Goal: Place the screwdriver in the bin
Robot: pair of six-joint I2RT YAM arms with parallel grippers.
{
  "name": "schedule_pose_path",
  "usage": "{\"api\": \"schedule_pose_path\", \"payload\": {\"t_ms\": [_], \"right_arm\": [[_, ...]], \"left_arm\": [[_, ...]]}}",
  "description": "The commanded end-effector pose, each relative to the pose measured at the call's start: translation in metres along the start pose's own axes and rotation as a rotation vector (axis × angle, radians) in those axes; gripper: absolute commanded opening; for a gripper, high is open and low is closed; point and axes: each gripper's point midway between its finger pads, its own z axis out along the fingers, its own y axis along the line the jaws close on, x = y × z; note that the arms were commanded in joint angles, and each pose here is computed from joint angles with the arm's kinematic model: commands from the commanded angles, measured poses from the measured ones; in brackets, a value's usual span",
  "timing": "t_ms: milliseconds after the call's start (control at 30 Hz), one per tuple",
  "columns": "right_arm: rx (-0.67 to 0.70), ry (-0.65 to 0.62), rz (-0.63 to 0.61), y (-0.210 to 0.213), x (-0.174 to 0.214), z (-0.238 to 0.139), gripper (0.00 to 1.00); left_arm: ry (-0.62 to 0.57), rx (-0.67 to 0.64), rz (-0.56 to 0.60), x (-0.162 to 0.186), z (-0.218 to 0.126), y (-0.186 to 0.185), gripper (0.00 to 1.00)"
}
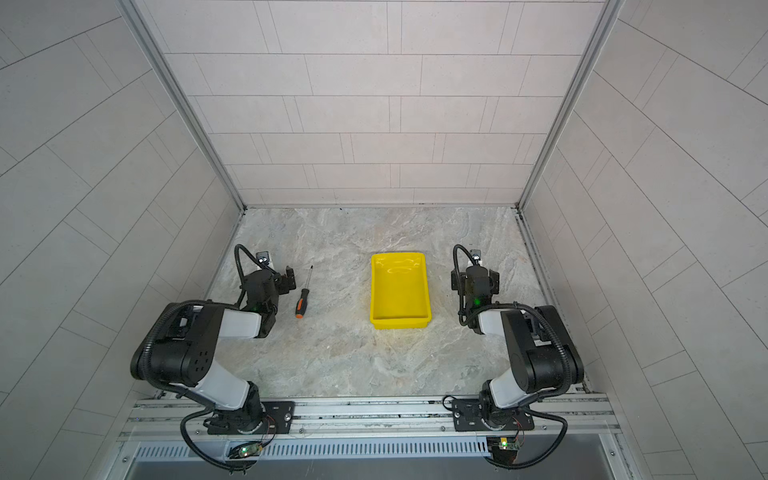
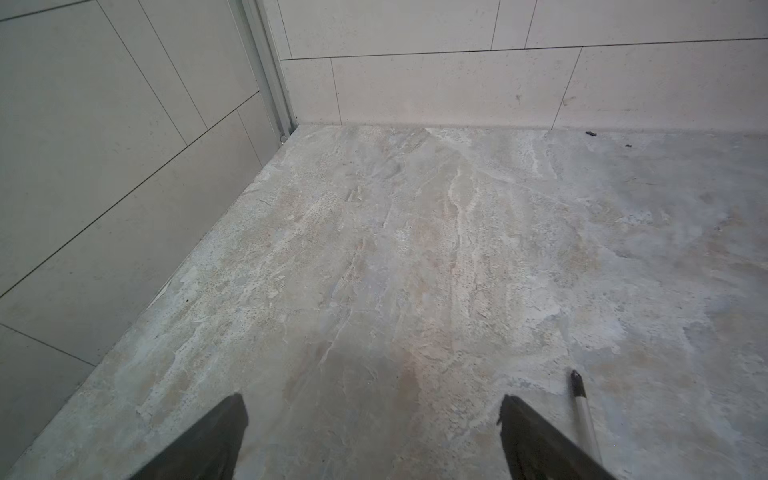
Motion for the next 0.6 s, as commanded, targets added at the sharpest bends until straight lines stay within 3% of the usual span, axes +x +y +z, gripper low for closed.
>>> {"api": "schedule_pose_path", "payload": {"t_ms": [0, 567], "right_arm": [[0.015, -0.019, 0.005, -0.0032, -0.0053, -0.0006, 1.00], [0.015, -0.020, 0.004, -0.0032, -0.0055, -0.0008, 1.00]], "left_arm": [[-0.012, 0.003, -0.001, -0.0052, 0.0017, -0.0013, 1.00], [-0.032, -0.036, -0.022, -0.0052, -0.0023, 0.0068, 1.00]]}}
